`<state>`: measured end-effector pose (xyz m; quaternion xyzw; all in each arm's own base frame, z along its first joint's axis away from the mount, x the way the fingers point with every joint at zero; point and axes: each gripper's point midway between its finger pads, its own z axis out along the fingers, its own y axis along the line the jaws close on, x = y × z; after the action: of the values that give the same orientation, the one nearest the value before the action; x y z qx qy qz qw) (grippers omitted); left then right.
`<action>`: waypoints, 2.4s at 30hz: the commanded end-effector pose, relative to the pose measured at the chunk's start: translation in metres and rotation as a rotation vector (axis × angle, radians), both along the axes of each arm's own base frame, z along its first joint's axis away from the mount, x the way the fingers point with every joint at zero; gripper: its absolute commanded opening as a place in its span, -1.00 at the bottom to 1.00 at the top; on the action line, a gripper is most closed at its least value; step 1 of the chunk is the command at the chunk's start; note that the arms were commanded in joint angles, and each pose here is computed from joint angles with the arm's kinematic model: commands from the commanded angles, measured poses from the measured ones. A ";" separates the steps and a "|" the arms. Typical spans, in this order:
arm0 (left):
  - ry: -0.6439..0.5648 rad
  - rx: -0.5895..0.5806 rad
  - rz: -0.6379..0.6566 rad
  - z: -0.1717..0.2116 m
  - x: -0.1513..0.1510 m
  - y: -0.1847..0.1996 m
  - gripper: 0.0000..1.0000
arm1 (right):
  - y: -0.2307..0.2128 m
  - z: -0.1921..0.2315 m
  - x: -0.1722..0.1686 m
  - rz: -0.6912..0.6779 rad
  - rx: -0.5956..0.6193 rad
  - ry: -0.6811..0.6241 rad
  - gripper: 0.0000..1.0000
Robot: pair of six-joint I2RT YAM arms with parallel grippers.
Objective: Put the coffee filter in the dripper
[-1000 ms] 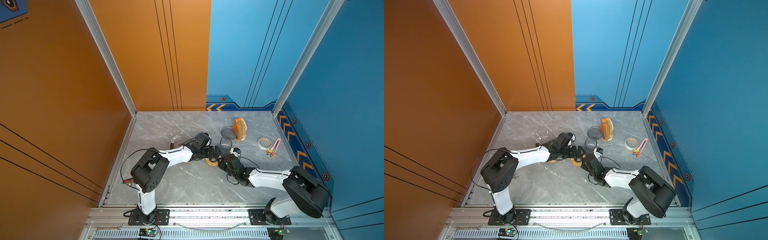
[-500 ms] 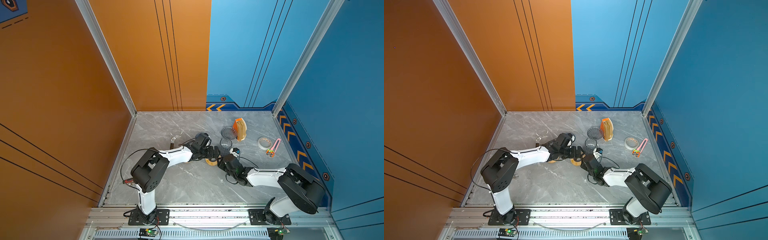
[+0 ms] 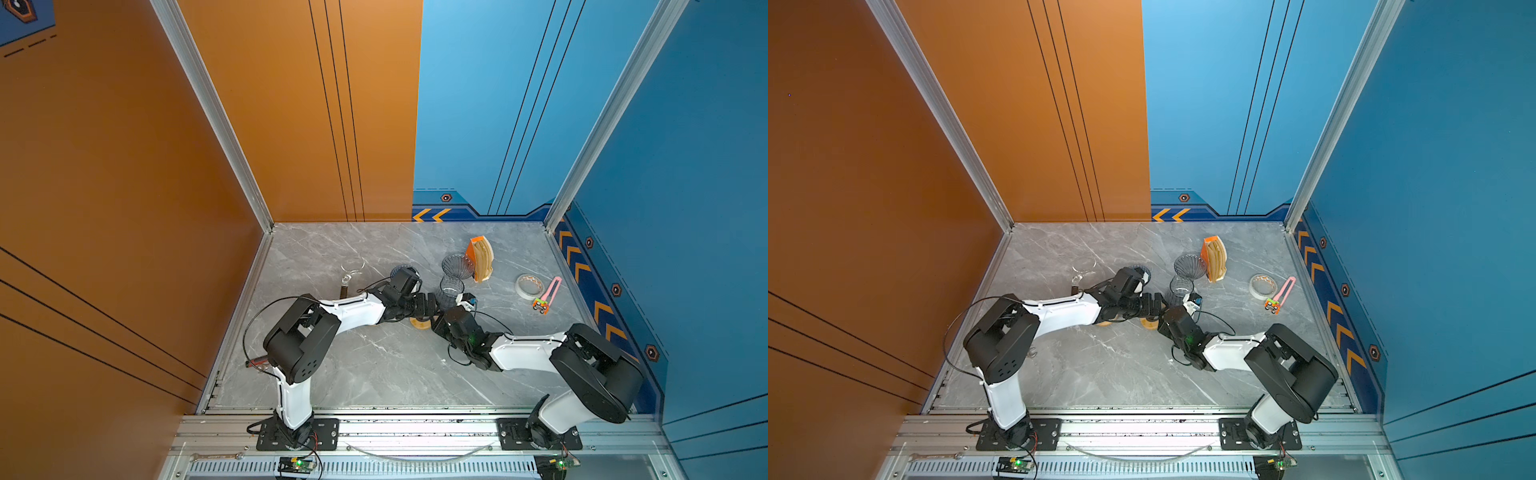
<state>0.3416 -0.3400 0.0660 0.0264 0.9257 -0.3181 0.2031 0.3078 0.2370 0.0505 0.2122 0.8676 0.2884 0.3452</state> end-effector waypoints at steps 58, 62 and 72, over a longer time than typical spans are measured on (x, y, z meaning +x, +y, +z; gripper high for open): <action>-0.172 -0.162 -0.102 0.142 -0.002 0.034 0.95 | -0.010 0.065 -0.017 0.151 -0.093 -0.105 -0.99; -0.209 -0.133 -0.175 0.169 -0.012 0.043 0.95 | -0.021 0.080 -0.020 0.158 -0.078 -0.114 -0.97; -0.377 -0.132 -0.417 0.232 -0.038 0.046 0.95 | -0.045 0.138 -0.015 0.218 0.051 -0.157 -0.96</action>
<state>0.3238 -0.2980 0.2896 0.1977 0.8366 -0.4049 0.3117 0.2971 0.1881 0.1644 0.1315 0.8538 0.3276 0.3826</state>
